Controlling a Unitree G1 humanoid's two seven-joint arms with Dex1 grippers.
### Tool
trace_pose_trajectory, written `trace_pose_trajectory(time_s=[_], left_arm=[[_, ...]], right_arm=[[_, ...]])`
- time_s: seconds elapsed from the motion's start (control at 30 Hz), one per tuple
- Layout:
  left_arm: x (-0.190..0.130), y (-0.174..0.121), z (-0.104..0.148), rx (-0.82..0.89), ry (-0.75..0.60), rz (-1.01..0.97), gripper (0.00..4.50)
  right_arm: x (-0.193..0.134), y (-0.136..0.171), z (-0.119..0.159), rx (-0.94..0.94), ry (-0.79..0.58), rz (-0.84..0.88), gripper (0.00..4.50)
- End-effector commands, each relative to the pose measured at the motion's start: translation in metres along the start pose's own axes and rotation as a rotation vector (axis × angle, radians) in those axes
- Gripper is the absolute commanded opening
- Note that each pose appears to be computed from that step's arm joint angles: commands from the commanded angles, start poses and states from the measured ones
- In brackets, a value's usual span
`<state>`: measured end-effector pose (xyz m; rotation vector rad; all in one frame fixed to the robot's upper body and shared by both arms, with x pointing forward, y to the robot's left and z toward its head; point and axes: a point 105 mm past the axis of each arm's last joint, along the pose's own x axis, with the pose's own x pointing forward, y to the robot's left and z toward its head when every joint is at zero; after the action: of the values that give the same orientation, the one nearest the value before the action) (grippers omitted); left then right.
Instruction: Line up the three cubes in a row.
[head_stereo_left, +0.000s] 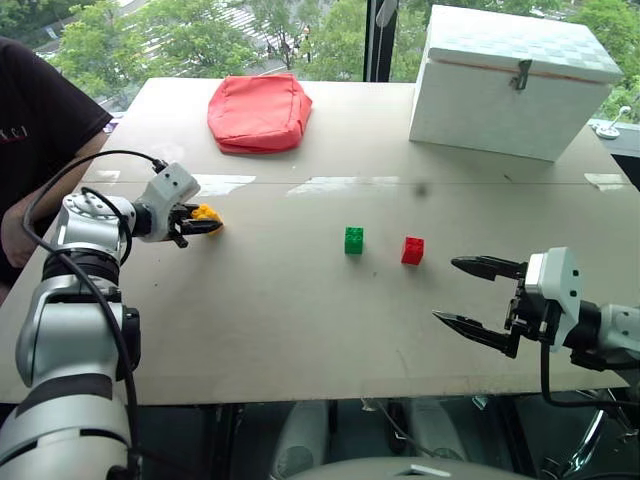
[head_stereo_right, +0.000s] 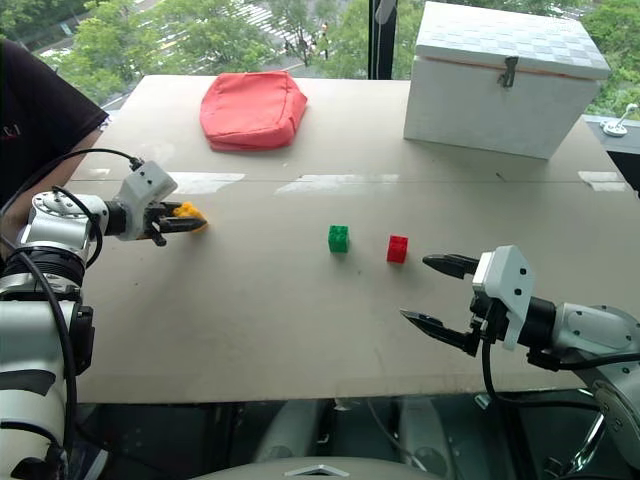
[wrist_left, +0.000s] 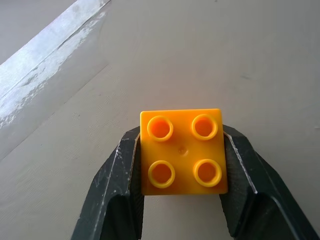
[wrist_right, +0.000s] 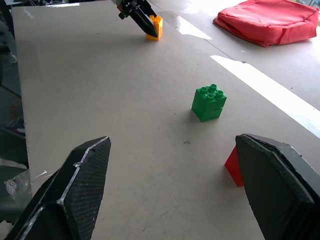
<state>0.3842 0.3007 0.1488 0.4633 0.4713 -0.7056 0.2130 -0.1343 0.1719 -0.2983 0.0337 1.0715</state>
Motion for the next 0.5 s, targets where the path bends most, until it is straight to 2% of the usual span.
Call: trace_pose_trajectory(time_s=[0.03,0.13,0.27,0.5], left_arm=[[0.003,-0.018,0.045,0.153,-0.144,-0.157,1.73],[0.027,-0.051,0.061,0.266,-0.154,-0.352,1.73],[0.05,-0.077,0.073,0.37,-0.151,-0.477,1.73],[0.064,-0.092,0.075,0.499,-0.103,-0.558,1.73]], right_arm=[[-0.004,0.001,0.014,-0.065,-0.029,-0.01,4.11],[-0.005,0.001,0.013,-0.06,-0.029,-0.014,4.11],[-0.005,0.0,0.014,-0.062,-0.031,-0.012,4.11],[-0.007,0.002,0.015,-0.072,-0.021,-0.011,4.11]])
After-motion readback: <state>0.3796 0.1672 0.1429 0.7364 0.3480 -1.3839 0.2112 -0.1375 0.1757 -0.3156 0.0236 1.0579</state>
